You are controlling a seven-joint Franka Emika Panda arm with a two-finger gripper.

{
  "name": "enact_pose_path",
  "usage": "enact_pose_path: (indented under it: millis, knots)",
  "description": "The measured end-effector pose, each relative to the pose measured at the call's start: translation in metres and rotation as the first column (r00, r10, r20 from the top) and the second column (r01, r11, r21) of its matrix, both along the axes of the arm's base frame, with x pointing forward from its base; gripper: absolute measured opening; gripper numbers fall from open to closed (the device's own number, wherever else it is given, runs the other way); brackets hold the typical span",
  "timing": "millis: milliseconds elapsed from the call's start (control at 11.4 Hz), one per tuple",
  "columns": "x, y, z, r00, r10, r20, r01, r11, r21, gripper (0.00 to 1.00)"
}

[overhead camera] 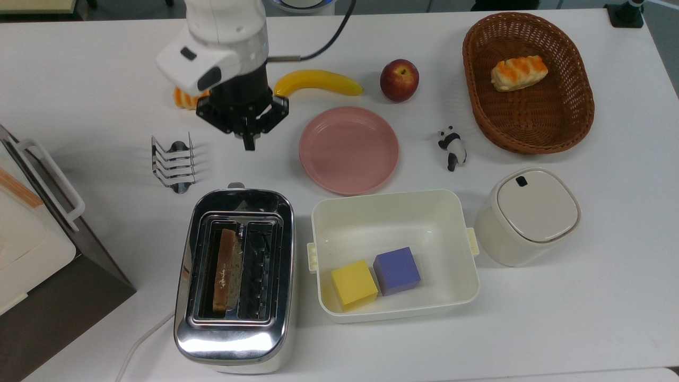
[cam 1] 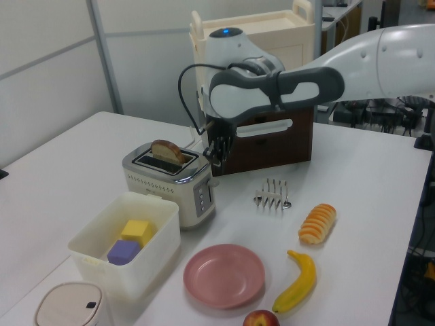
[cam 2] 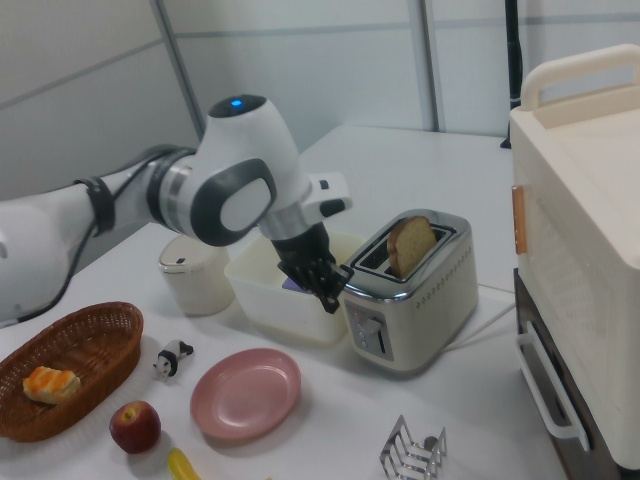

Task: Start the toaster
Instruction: 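Move the gripper down toward the lever on the silver toaster's side, then press the toaster lever down with the gripper, lowering the bread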

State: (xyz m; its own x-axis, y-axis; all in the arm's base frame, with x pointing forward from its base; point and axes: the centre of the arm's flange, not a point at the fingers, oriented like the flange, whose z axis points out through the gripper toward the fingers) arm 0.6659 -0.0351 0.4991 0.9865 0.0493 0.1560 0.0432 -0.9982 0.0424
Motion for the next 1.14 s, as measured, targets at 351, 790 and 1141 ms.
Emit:
enact_pose_path:
  millis: [351, 790, 1141]
  knots:
    - [0.016, -0.009, -0.024, 1.0, -0.012, -0.011, 0.012, 1.0, -0.009, 0.01]
    - [0.035, -0.017, -0.068, 1.0, -0.011, 0.012, 0.012, 0.999, -0.038, 0.01]
    - [0.041, -0.017, -0.096, 1.0, 0.009, -0.02, -0.011, 0.997, -0.081, 0.01]
